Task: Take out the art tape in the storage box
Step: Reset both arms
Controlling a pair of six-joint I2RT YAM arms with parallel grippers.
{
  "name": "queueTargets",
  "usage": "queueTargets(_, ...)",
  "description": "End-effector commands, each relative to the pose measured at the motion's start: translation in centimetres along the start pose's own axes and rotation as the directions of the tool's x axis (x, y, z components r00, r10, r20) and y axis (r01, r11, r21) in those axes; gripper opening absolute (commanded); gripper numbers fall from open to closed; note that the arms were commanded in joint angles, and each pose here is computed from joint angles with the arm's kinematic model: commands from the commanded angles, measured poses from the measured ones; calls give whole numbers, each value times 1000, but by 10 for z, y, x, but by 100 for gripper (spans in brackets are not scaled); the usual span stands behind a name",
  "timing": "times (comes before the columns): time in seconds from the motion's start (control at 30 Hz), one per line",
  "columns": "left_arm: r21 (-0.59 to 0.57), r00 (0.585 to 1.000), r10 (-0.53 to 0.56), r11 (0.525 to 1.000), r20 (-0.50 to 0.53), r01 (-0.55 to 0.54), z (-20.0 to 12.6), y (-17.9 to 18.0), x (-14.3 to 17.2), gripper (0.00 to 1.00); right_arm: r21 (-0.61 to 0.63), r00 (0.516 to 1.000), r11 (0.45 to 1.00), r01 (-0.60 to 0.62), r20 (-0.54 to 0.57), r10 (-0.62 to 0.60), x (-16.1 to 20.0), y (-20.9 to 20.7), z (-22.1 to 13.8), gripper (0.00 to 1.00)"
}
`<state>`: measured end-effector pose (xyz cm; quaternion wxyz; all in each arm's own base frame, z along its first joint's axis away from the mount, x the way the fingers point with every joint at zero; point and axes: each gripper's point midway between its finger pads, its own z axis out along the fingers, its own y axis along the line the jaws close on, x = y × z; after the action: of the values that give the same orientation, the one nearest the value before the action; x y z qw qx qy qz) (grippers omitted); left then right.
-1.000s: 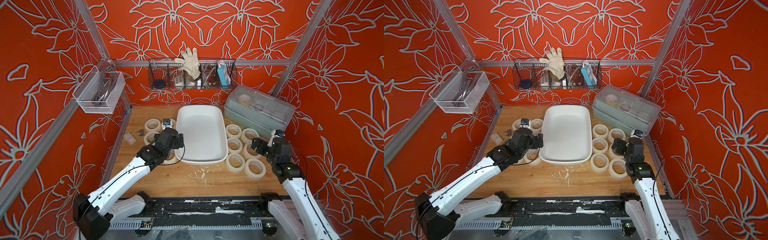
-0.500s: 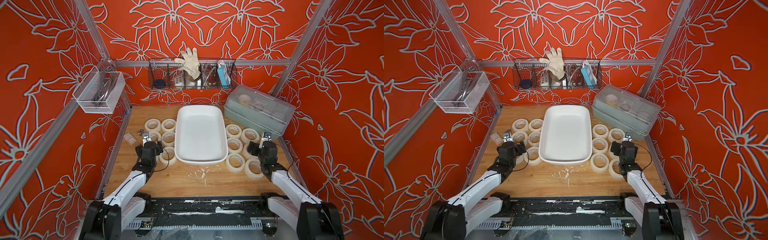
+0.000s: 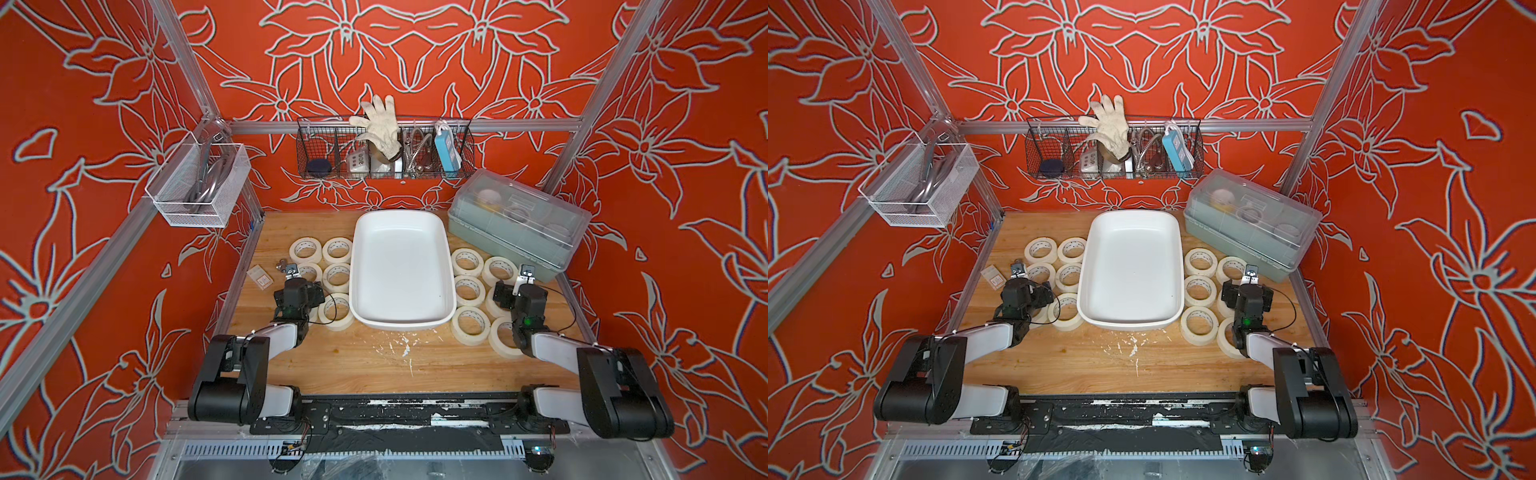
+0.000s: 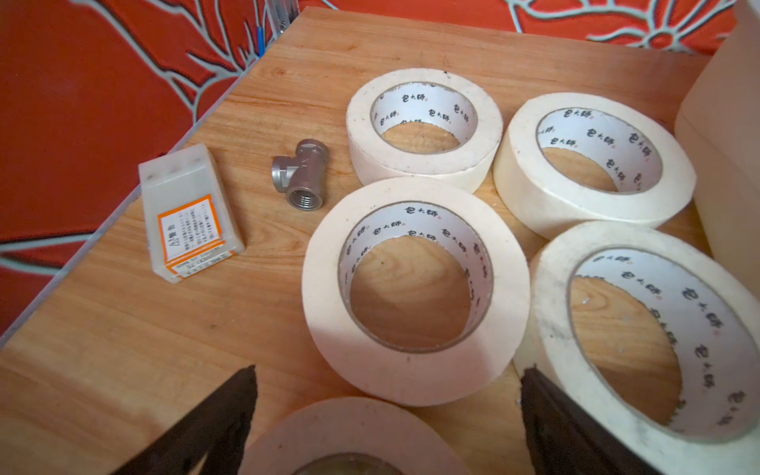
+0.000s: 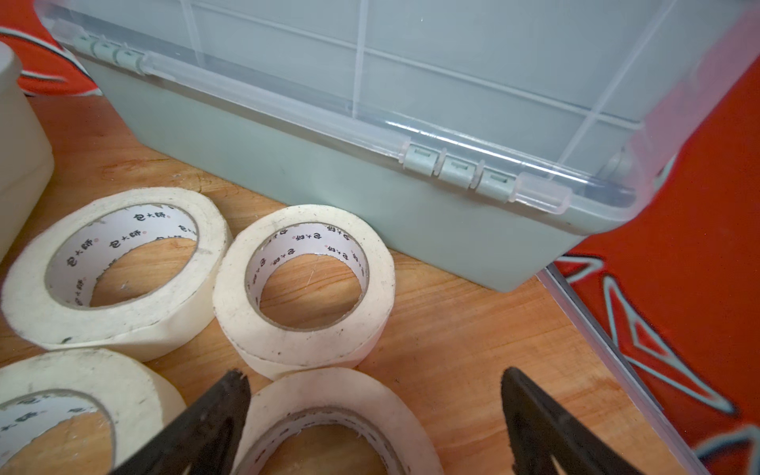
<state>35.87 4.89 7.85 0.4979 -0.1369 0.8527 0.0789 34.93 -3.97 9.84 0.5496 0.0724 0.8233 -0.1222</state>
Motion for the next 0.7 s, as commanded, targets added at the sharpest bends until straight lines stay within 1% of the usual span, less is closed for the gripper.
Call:
queueTargets(0.0,74,996,8,997,84,-14,-4,-13,-15,98,27,997,1000,-11,80,9,-13,-7,-3,99)
queueTargets(0.03,98,995,14,995,95,-23,-5,-16,-12,98,25,995,1000,-16,95,13,-14,-7,-4,99)
queueTargets(0.1,159,992,39,986,117,-58,-4,-27,-5,98,22,997,1000,-13,81,11,-12,-7,-5,99)
queueTargets(0.13,164,992,42,985,120,-62,-5,-28,-6,98,22,996,1000,-14,92,12,-14,-6,-4,99)
queueTargets(0.17,162,994,43,985,103,-60,-5,-27,-5,98,19,997,1000,-11,78,10,-14,-6,-4,99)
queueTargets(0.2,161,993,42,985,112,-60,-5,-27,-5,98,18,998,1000,-10,68,8,-12,-5,-3,99)
queueTargets(0.27,162,994,43,985,104,-60,-5,-27,-4,98,-33,998,999,10,68,-8,-10,5,1,99)
queueTargets(0.3,162,993,43,985,111,-61,-5,-28,-5,98,-65,994,997,31,104,-24,-10,13,6,99)
queueTargets(0.33,162,993,42,985,110,-60,-5,-27,-5,98,-82,993,995,52,114,-42,-9,18,9,99)
queueTargets(0.37,162,993,42,985,108,-59,-5,-28,-5,98,-108,997,991,79,26,-77,2,23,11,99)
queueTargets(0.4,162,993,42,985,110,-59,-5,-27,-5,98,-130,997,989,76,26,-74,-7,26,12,99)
queueTargets(0.43,162,993,42,985,107,-60,-5,-27,-5,98,-145,996,986,82,55,-75,-9,29,13,99)
queueTargets(0.47,162,993,42,985,108,-59,-5,-28,-5,98,-140,996,987,83,57,-76,-6,30,15,99)
queueTargets(0.5,162,993,42,985,109,-59,-5,-28,-5,98,-141,996,986,90,23,-87,-3,29,15,99)
queueTargets(0.57,161,993,43,985,109,-60,-5,-27,-5,98,-135,996,988,81,54,-74,-8,28,14,99)
queueTargets(0.6,162,993,42,985,107,-59,-5,-27,-5,98,-135,996,987,83,47,-77,-6,28,15,99)
queueTargets(0.63,161,993,42,985,107,-59,-5,-27,-5,98,-137,996,987,88,16,-87,-3,28,14,99)
queueTargets(0.67,162,993,42,985,108,-59,-5,-27,-5,98,-137,996,987,85,40,-80,-7,28,14,99)
